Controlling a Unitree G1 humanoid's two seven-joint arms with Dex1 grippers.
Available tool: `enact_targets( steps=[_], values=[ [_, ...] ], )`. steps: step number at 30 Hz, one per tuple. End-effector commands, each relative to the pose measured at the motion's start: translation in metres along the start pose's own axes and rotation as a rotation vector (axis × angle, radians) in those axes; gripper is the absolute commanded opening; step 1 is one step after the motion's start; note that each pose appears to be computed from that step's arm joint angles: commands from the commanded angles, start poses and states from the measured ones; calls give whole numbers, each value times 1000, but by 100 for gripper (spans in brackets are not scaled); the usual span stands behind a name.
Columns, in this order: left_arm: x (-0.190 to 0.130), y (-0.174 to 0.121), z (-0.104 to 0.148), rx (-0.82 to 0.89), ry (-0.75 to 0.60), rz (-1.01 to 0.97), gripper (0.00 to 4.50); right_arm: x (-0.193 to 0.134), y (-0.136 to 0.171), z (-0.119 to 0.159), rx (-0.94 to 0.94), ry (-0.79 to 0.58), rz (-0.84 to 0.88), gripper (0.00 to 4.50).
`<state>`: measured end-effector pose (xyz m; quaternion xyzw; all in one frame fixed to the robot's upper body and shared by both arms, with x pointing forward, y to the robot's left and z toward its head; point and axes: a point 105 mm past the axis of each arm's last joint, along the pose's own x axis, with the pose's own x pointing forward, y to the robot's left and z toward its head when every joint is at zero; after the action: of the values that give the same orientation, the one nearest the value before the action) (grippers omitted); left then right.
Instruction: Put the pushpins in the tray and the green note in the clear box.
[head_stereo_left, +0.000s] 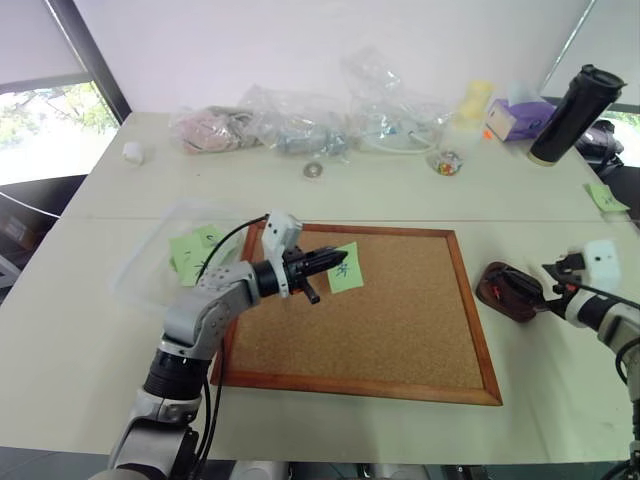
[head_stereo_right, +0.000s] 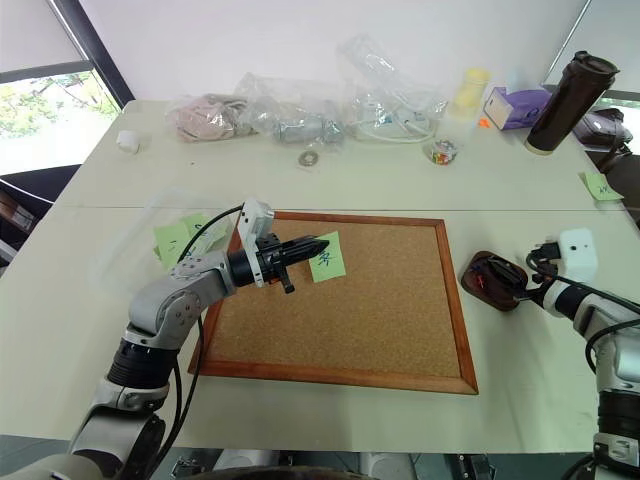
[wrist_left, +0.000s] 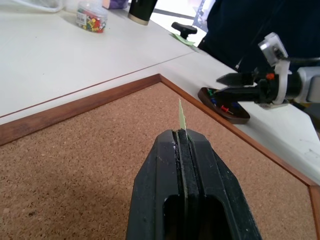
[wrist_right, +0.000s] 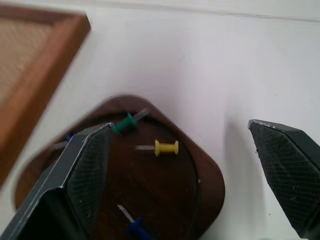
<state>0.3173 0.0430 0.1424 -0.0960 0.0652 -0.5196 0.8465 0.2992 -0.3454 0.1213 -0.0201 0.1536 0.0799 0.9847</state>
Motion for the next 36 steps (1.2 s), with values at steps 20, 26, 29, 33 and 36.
enact_targets(
  steps=[20,26,29,33,36],
  values=[
    [-54,-6,121,399,-112,132,0,-24,169,115,-273,-237,674,447],
    [-117,26,127,471,27,330,0,-21,190,98,-308,-173,767,447],
    [-162,51,112,442,156,449,0,-17,195,88,-341,-147,784,447],
    [-189,66,81,355,249,481,0,-15,196,88,-361,-151,785,447],
    [-199,75,69,357,289,512,0,-14,194,88,-372,-152,780,447]
  ],
)
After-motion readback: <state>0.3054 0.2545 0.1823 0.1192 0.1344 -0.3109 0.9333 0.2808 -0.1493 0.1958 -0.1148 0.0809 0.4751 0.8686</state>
